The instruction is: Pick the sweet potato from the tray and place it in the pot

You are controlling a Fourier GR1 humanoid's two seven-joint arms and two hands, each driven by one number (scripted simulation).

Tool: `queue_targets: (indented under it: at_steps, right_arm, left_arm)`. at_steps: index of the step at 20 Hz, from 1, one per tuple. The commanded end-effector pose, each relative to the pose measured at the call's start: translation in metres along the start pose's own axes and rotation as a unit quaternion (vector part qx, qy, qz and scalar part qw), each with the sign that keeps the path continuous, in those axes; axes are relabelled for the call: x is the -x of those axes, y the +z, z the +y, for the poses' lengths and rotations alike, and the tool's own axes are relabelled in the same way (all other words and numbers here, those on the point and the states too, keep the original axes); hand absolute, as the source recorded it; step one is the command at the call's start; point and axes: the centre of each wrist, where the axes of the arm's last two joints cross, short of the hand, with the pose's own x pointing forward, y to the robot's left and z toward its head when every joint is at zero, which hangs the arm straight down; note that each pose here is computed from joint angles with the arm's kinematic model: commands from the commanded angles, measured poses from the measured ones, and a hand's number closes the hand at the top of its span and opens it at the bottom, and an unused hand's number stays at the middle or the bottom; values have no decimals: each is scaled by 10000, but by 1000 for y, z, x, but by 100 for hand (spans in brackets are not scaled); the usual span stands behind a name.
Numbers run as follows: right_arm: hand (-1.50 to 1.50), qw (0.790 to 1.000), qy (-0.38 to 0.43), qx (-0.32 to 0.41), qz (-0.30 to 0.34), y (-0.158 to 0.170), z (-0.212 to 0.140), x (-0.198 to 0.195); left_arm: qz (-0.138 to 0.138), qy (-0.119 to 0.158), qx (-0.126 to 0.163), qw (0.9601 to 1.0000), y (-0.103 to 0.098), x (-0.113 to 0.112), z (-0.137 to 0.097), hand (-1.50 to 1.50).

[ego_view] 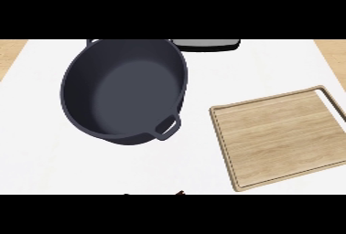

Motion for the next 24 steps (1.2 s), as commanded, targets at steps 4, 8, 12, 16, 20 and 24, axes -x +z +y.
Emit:
queue_targets:
  at_steps: [4, 8, 12, 16, 20, 24]
  right_arm:
    - [150, 9913, -856, 972, 215, -7, -25, 4]
    - [150, 9866, -1108, 1163, 286, -13, -30, 18]
    - [150, 9824, -1204, 1385, 338, -19, -42, 35]
    - [150, 9795, -1287, 1497, 398, -32, -45, 49]
    - [150, 9795, -1251, 1454, 618, -47, -52, 72]
    - [150, 9825, -1158, 1317, 633, -64, -48, 83]
  left_arm:
    - [-2087, 965, 150, 9731, -24, -95, -29, 0]
    - [-2093, 1014, 220, 9723, -24, -100, -30, 0]
    - [-2131, 978, 261, 9718, -23, -98, -35, 0]
    - [-2205, 985, 319, 9699, -24, -103, -37, 0]
    - [-2286, 926, 323, 9686, -20, -106, -36, 0]
    - [-2309, 927, 348, 9679, -22, -110, -39, 0]
